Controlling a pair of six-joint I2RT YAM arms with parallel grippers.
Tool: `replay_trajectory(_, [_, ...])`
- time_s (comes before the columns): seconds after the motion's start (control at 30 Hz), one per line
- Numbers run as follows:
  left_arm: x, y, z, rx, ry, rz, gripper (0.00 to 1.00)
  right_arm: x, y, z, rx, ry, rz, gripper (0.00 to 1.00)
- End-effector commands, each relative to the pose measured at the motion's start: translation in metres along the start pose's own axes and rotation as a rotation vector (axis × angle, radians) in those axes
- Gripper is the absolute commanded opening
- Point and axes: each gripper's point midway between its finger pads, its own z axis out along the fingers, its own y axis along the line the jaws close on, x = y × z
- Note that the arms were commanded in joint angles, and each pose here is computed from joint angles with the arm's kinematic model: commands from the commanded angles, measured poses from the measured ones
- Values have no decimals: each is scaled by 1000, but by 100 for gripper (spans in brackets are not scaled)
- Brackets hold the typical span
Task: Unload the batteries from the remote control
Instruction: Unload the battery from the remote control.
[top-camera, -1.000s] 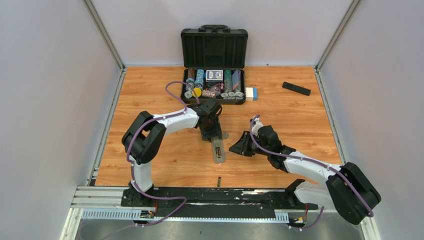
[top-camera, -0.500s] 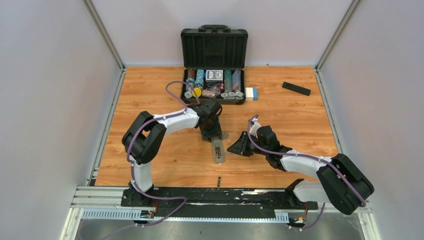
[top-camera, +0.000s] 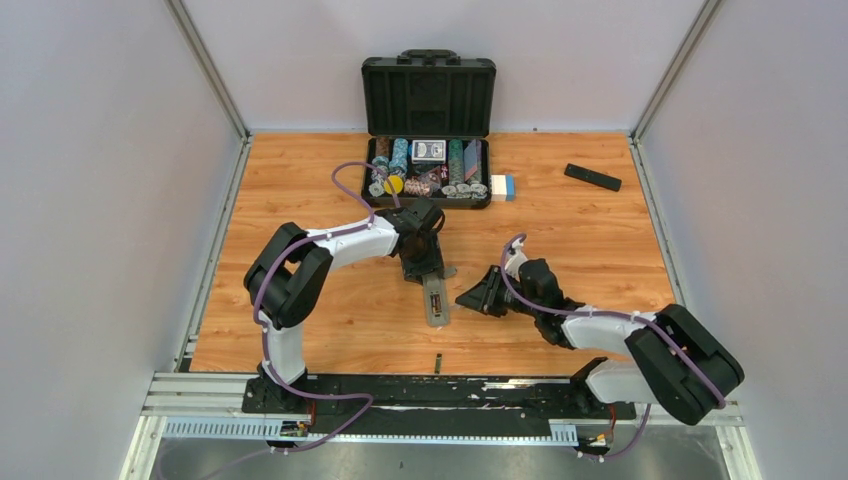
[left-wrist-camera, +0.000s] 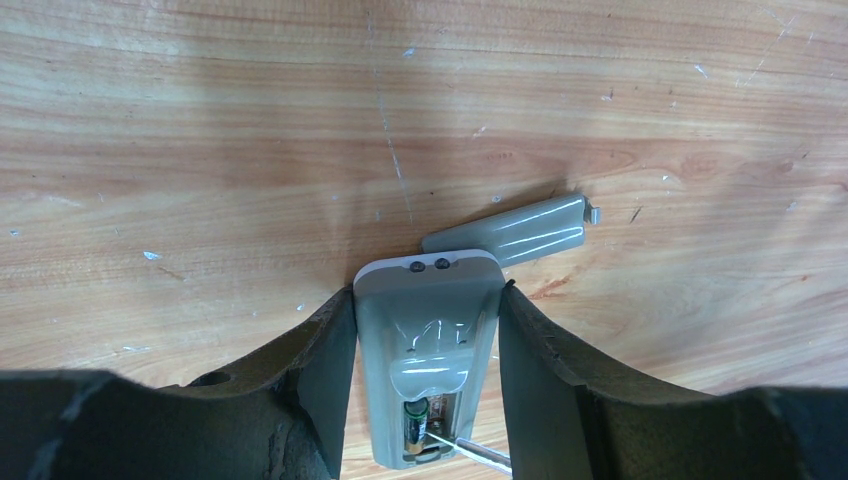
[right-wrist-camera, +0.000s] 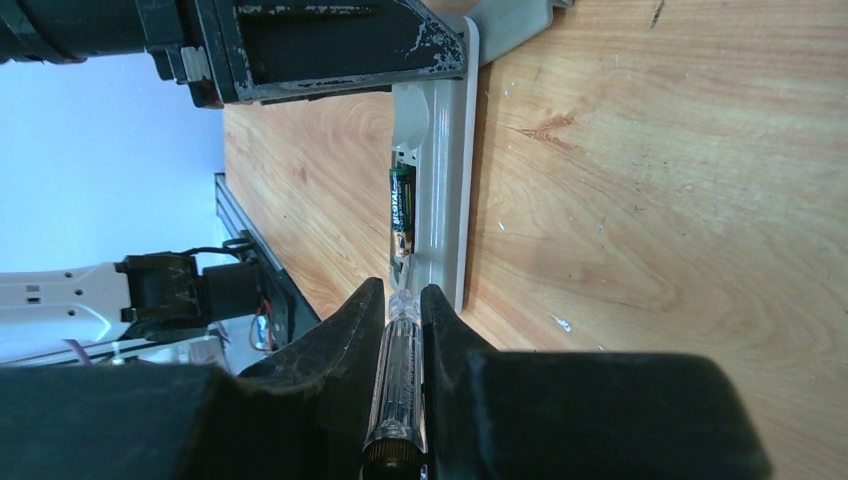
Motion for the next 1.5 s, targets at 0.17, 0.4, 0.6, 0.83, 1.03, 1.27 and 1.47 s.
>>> replay_trajectory(0.17, [14, 51, 53, -161, 1, 3, 7, 2, 17, 7, -142, -9, 118, 0])
replay_trajectory(0.4, [14, 50, 55, -158, 7, 1, 7, -1, -1, 3, -39, -44, 64, 0])
replay_trajectory(0.6, [13, 50, 55, -165, 2, 7, 7, -21, 8, -12, 13, -101, -142, 0])
replay_trajectory(0.83, [16, 53, 55, -170, 5, 4, 7, -18, 11, -7, -5, -64, -163, 0])
replay_trajectory(1.03, [16, 53, 53, -176, 2, 13, 7, -29, 12, -2, 17, -97, -156, 0])
replay_trajectory(1.27, [17, 53, 53, -183, -1, 16, 7, -41, 17, -11, 47, -142, -188, 0])
replay_trajectory(1.47, [19, 55, 53, -188, 2, 17, 7, -44, 13, -8, 56, -151, -185, 0])
